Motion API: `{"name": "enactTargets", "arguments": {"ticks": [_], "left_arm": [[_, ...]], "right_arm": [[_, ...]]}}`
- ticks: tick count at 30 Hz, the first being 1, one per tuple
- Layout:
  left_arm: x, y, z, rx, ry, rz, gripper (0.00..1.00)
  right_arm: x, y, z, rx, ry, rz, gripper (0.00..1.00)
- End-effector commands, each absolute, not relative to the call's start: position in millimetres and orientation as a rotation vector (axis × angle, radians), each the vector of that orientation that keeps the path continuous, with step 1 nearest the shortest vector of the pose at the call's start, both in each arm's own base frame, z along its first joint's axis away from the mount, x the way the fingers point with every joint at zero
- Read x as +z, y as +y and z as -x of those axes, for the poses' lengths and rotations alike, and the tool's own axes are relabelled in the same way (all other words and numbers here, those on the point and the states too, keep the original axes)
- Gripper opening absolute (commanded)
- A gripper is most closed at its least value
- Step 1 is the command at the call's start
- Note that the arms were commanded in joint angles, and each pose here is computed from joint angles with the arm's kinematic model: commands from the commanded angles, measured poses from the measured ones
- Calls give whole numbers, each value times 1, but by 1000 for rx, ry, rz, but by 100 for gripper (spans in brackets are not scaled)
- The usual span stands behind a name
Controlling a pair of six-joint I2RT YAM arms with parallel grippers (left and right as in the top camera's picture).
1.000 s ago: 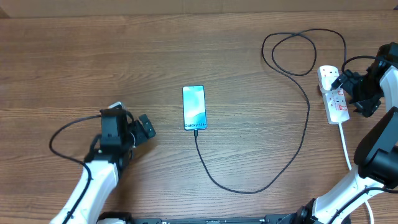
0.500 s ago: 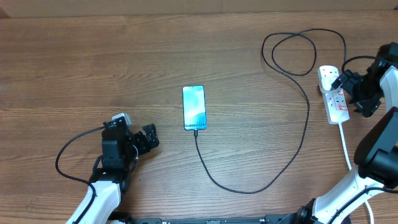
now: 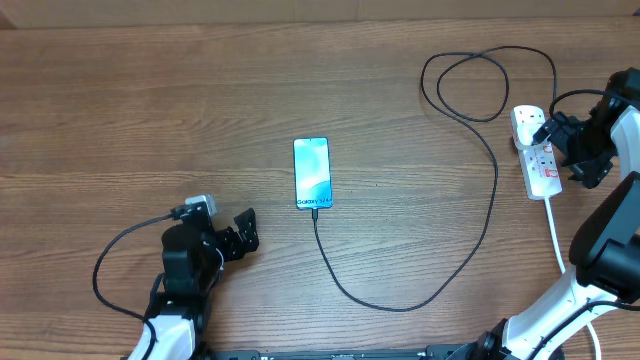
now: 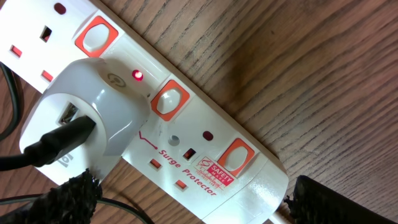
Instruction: Plug charger to phone and switch on socket
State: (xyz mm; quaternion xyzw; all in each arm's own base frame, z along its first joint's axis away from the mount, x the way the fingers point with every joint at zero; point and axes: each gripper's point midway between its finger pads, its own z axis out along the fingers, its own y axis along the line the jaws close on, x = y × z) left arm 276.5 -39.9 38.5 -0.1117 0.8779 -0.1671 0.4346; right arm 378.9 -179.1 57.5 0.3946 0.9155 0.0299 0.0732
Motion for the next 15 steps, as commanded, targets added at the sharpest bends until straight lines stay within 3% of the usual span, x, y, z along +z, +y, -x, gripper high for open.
{"name": "enactTargets", "arguments": {"ticks": [1, 15], "left_arm": [[40, -42, -271, -418, 2161, 234, 99], [45, -42, -264, -422, 2102, 220, 100]], "right_arm": [[77, -181, -388, 90, 2702, -1143, 100], [77, -181, -388, 90, 2702, -1144, 100]]}}
